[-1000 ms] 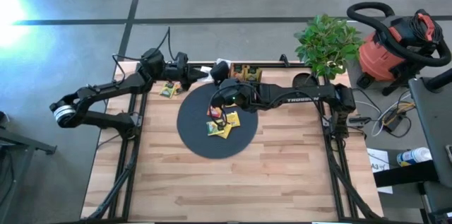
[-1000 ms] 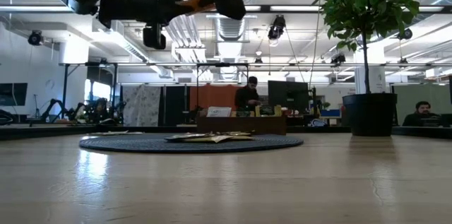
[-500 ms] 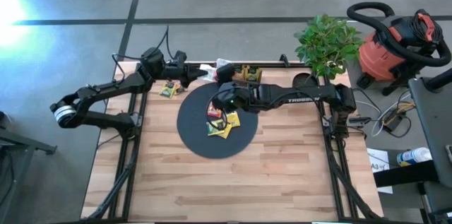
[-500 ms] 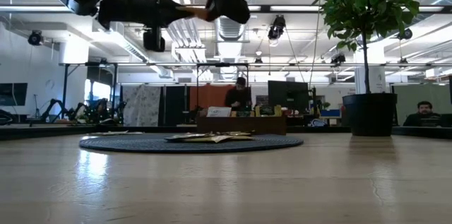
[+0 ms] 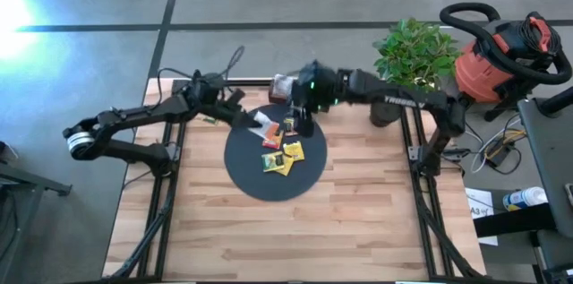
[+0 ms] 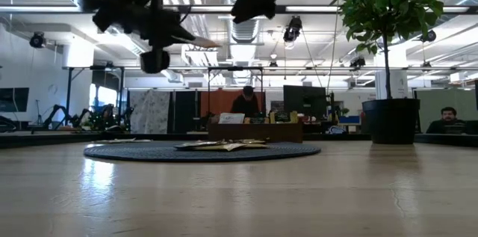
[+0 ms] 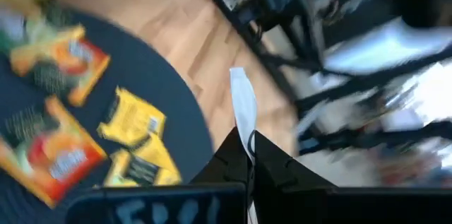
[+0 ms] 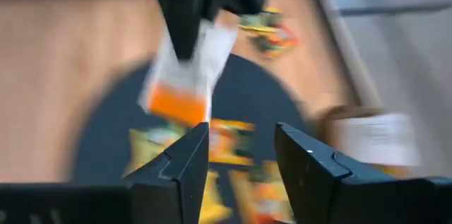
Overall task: Pick & Place Tea
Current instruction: Put the orange tea bag into the left section of the wooden organizer
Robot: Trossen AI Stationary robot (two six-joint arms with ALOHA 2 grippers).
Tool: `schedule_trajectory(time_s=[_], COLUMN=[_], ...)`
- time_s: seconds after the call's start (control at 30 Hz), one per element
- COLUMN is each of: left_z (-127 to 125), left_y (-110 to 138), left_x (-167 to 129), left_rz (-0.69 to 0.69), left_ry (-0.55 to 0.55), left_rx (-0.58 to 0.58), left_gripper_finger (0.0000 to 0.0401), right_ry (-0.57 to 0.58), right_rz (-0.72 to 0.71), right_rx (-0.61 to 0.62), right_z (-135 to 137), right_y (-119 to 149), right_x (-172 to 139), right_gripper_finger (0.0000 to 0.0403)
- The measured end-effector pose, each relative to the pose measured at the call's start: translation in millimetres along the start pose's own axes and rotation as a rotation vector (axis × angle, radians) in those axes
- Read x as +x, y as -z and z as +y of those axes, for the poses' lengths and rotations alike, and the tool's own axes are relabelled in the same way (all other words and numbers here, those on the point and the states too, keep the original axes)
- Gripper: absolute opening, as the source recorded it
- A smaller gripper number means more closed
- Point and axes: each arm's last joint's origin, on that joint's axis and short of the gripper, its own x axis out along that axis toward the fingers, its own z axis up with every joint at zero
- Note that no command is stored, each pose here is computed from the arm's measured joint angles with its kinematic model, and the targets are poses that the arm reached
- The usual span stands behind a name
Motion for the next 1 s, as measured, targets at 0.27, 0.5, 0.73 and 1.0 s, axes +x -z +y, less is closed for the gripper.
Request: schedule_trajectory(time_s=[0.27,0.5,0.73,1.0], left_z=[-52,-72,-80,-84], left_y=[4,-18,-38,-48], left_x=[19,30,47,55], left_rz=[0.083,0.164,0.24,0.252], left_ry=[-0.434,-0.49,-0.493,-0.5], left_rx=[0.671,0.857,0.98,1.048], left_gripper_finger=[0.0001,0.0001,0.0,0.0], right_ry=[-0.258,-0.265,-0.227,-0.224], right_rz=[0.028,-0.002,-0.049,-0.045], right_rx=[0.203,0.067,0.031,0.035], right_z=[-32,-22,-19,-19], right_y=[7,4,-1,0], right_x=[18,22,22,22], right_gripper_finger=[0.0149,0.0157,0.0147,0.0128])
